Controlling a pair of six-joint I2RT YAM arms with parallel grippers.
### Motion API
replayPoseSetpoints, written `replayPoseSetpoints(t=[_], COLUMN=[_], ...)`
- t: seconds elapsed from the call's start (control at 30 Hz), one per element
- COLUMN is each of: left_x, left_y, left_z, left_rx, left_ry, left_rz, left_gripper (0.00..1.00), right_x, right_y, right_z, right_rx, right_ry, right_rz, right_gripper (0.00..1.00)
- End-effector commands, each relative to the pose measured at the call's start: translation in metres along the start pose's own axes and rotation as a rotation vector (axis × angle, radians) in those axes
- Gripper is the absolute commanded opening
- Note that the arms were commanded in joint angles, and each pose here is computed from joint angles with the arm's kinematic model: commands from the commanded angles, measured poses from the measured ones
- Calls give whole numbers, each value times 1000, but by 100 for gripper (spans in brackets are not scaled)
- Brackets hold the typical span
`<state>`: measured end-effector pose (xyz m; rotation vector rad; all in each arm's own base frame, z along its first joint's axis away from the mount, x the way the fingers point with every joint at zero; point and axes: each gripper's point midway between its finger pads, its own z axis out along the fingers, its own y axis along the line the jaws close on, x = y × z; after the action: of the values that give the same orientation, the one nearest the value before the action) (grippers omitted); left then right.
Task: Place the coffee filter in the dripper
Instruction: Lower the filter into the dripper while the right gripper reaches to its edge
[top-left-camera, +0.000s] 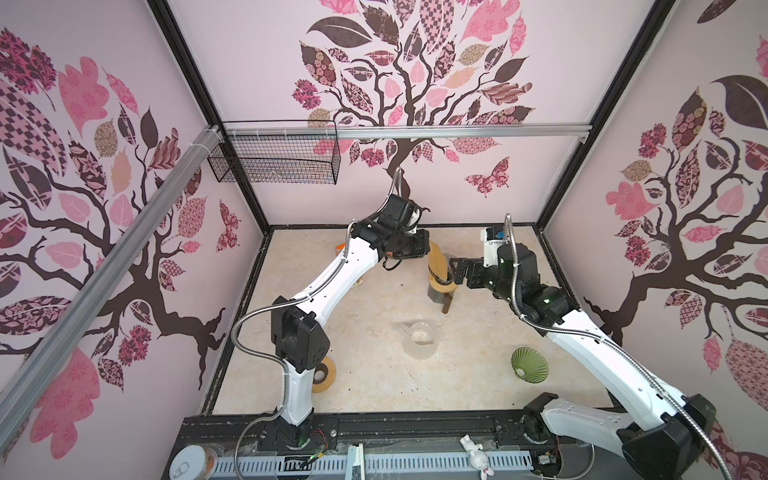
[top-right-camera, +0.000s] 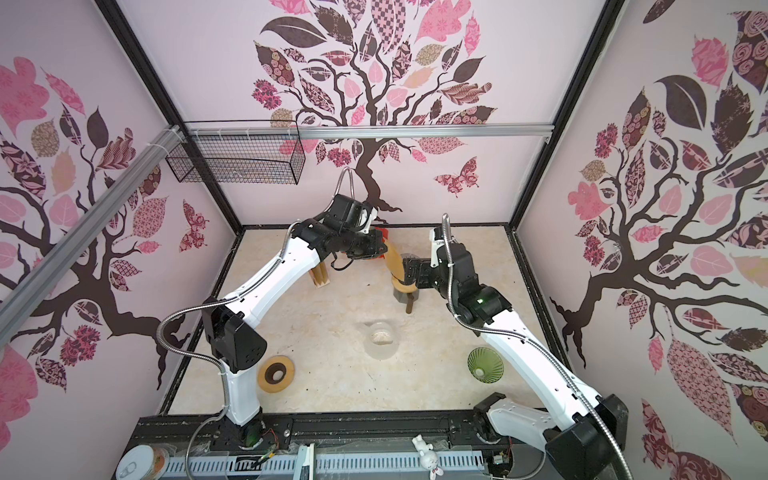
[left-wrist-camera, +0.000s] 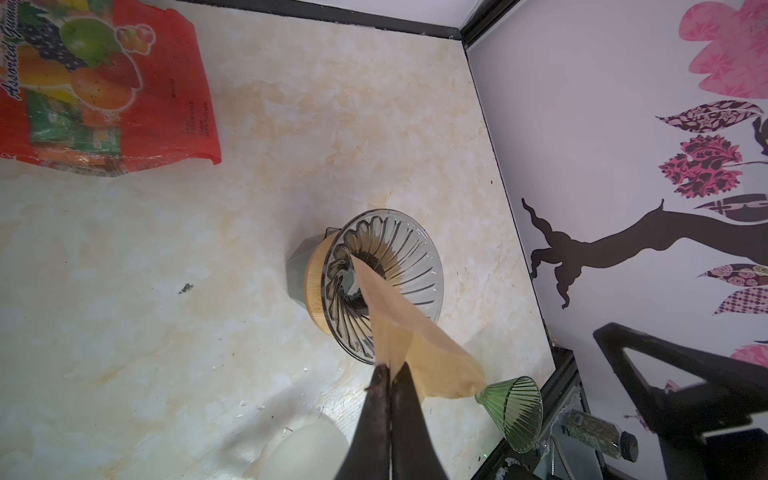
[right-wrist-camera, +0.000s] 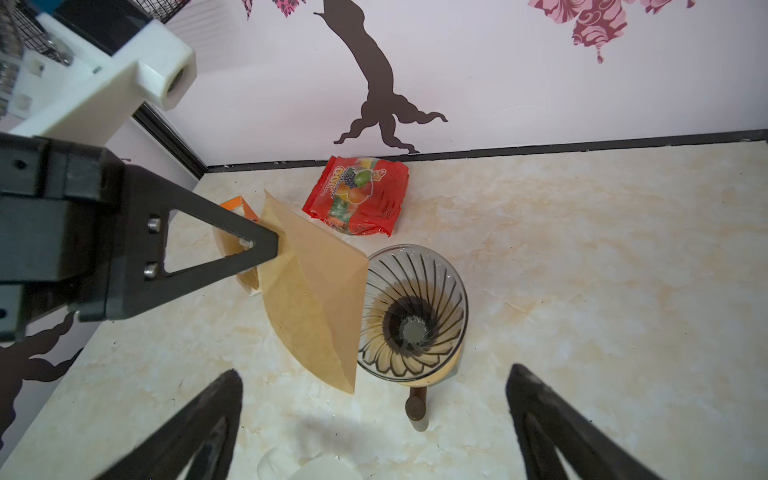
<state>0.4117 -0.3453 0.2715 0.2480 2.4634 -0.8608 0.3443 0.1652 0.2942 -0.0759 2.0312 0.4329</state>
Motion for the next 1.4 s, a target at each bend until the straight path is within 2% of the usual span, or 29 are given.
replayPoseSetpoints(t=[0.0, 0.2, 0.97, 1.37], left_x=[-7, -2, 8, 13], left_y=[-13, -10, 8, 16], left_z=[-1, 11, 45, 56], left_rx=[26, 16, -40, -59], left_ry=[-9, 15, 89, 114], left_rz=[8, 10, 9, 12], left_gripper=[0, 0, 0, 0], right_x=[-7, 6, 14, 17], right_y=[2, -7, -36, -66], right_z=[4, 24, 77, 93], right_rx=[11, 84, 274, 321], right_ry=[-4, 65, 118, 147], right_rz=[-28, -66, -136, -85], right_gripper=[100, 100, 100, 100])
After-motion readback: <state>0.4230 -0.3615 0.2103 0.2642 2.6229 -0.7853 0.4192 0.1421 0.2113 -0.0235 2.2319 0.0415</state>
